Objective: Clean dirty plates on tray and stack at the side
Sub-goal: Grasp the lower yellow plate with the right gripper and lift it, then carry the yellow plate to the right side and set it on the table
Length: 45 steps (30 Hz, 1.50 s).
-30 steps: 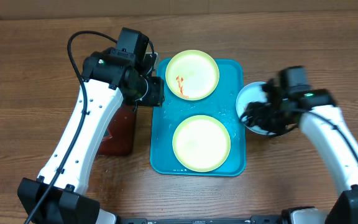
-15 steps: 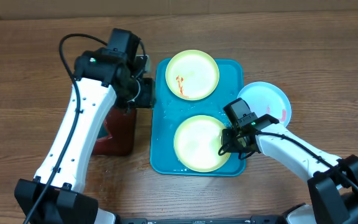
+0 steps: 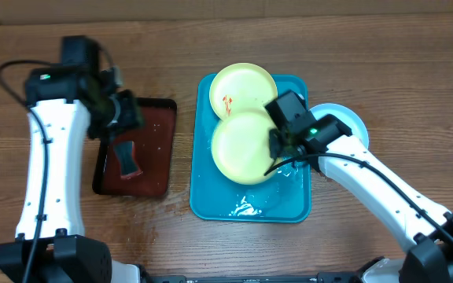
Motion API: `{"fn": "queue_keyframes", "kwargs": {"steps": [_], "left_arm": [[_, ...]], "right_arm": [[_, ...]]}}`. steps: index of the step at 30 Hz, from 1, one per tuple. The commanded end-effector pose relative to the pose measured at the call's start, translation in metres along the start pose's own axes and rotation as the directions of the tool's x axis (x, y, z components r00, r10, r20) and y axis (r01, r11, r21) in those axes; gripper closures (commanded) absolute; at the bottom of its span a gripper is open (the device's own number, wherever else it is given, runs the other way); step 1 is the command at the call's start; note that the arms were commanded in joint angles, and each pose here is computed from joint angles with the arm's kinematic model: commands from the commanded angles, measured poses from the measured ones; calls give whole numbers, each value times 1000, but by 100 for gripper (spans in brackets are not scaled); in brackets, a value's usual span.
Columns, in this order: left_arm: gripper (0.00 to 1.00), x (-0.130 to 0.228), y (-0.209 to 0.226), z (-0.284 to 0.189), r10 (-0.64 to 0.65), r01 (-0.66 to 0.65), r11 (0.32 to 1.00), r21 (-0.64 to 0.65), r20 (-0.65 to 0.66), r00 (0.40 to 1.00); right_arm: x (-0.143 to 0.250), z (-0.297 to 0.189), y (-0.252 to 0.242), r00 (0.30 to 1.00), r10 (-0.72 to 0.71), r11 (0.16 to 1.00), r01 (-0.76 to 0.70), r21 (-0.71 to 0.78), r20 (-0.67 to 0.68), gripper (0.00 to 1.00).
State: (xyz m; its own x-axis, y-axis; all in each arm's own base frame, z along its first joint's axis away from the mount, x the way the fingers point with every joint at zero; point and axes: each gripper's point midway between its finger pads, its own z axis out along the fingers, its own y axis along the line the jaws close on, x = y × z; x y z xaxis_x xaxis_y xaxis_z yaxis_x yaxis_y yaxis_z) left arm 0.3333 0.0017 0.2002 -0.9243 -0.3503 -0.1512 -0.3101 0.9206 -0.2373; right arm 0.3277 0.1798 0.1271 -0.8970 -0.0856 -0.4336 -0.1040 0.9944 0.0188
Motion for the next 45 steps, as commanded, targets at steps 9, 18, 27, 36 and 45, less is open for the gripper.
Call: {"fn": "queue_keyframes", "kwargs": {"steps": [9, 18, 27, 36, 45], "left_arm": [[51, -19, 37, -54, -195, 168, 968, 185, 139, 971], [46, -18, 61, -102, -289, 234, 951, 205, 305, 908], [43, -15, 63, -113, -302, 241, 947, 211, 337, 892], [41, -14, 63, -113, -302, 240, 947, 212, 337, 892], [39, -15, 57, -113, -292, 222, 947, 234, 333, 896]], "right_arm": [[-101, -77, 117, 772, -268, 958, 279, 71, 577, 96], [-67, -38, 213, 617, -464, 872, 443, 206, 635, 96], [-73, -90, 229, 446, -558, 828, 353, 435, 700, 96], [-88, -93, 184, 531, -456, 876, 125, 466, 714, 97], [-113, -81, 130, 686, -252, 966, 141, 214, 683, 97]]}}
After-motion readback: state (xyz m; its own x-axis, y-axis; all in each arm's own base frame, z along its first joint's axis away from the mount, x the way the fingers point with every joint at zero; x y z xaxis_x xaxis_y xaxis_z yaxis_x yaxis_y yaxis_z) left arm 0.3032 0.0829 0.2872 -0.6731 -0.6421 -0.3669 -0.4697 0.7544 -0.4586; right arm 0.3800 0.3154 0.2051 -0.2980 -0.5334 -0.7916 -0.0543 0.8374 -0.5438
